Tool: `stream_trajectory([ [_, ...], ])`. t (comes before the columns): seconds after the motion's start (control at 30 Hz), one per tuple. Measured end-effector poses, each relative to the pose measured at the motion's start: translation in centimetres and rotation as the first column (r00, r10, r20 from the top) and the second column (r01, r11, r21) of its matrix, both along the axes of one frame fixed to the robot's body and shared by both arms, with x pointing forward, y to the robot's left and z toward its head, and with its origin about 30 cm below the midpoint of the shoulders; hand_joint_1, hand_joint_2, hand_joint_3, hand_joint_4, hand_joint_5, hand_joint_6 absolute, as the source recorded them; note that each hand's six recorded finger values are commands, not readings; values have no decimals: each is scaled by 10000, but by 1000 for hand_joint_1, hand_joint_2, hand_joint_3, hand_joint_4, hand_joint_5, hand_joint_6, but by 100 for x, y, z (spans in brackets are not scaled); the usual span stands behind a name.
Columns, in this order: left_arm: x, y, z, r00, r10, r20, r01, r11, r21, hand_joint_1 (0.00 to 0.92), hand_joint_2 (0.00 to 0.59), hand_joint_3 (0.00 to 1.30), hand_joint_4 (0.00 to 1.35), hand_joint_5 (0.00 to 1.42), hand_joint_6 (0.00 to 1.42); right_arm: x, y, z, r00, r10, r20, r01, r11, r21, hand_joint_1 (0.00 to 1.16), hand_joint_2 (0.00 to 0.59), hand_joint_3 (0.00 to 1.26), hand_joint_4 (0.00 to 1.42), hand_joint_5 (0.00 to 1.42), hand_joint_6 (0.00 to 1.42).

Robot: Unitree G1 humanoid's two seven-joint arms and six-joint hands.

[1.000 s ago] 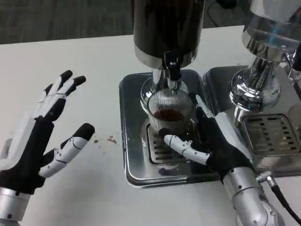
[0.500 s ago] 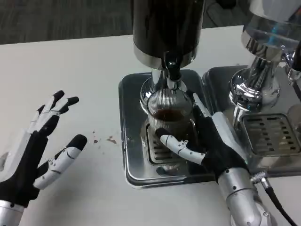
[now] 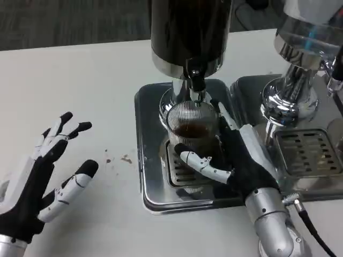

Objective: Grasp the cup under the faucet to collect the drink, then remove the cup.

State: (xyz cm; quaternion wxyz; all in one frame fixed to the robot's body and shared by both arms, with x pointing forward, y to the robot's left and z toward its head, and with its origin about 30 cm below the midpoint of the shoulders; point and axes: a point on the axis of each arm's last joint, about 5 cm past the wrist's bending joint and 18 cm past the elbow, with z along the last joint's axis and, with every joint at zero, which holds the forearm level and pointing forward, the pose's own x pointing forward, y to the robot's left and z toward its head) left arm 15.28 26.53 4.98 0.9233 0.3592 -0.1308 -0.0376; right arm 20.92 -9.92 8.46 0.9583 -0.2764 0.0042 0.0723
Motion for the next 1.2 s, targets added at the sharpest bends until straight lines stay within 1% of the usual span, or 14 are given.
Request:
stream_trajectory([
  [0.1, -4, -10, -9, 10000, -42, -74, 42, 10000, 4, 0, 204, 236, 0, 173, 0, 17, 7, -6, 10000, 4, -33, -3, 9999, 123, 648, 173, 0, 0, 3, 147],
  [0.2, -9, -13, -17, 9999, -27, -151, 28, 10000, 16, 0, 204, 242, 0, 173, 0, 35, 14, -1, 10000, -27, -16, 28, 9996, 280, 672, 170, 0, 3, 41, 193],
  [0.33, -21, -12, -22, 9998, 30, -180, -29, 10000, 17, 0, 205, 257, 0, 174, 0, 50, 25, -4, 9999, -45, 113, 41, 9991, 423, 686, 167, 0, 22, 75, 237],
  [0.5, -21, -14, -20, 9999, 48, -160, -48, 10000, 20, 0, 205, 277, 0, 174, 0, 89, 36, 2, 9999, 2, 129, -9, 9985, 549, 705, 160, 0, 47, 104, 287],
  [0.7, -36, -12, -26, 9997, 86, -209, -85, 10000, 25, 0, 205, 285, 0, 178, 0, 87, 47, -8, 9998, 96, 161, -106, 9982, 591, 736, 154, 0, 99, 193, 356],
  [0.8, -54, -9, -36, 9995, 119, -278, -119, 9999, 27, 0, 205, 297, 0, 183, 0, 92, 50, -14, 9998, 142, 162, -153, 9975, 691, 750, 166, 0, 139, 245, 413],
  [0.87, -63, -7, -39, 9994, 155, -308, -154, 9999, 10, 0, 205, 300, 0, 184, 0, 93, 54, -18, 9997, 146, 212, -160, 9974, 706, 765, 161, 3, 158, 275, 440],
  [1.03, -61, -10, -28, 9996, 163, -219, -164, 9999, -38, 0, 206, 304, 0, 185, 0, 91, 58, -23, 9995, 98, 284, -118, 9974, 714, 790, 159, 79, 228, 368, 533],
  [1.1, -60, -11, -25, 9997, 156, -201, -157, 9999, -40, 0, 206, 307, 0, 185, 0, 91, 60, -23, 9995, 84, 290, -105, 9974, 718, 824, 153, 106, 250, 394, 555],
  [1.2, -62, -10, -23, 9997, 189, -181, -190, 9998, -89, 0, 206, 309, 0, 185, 0, 92, 67, -20, 9995, 76, 311, -99, 9972, 744, 829, 153, 137, 267, 430, 585],
])
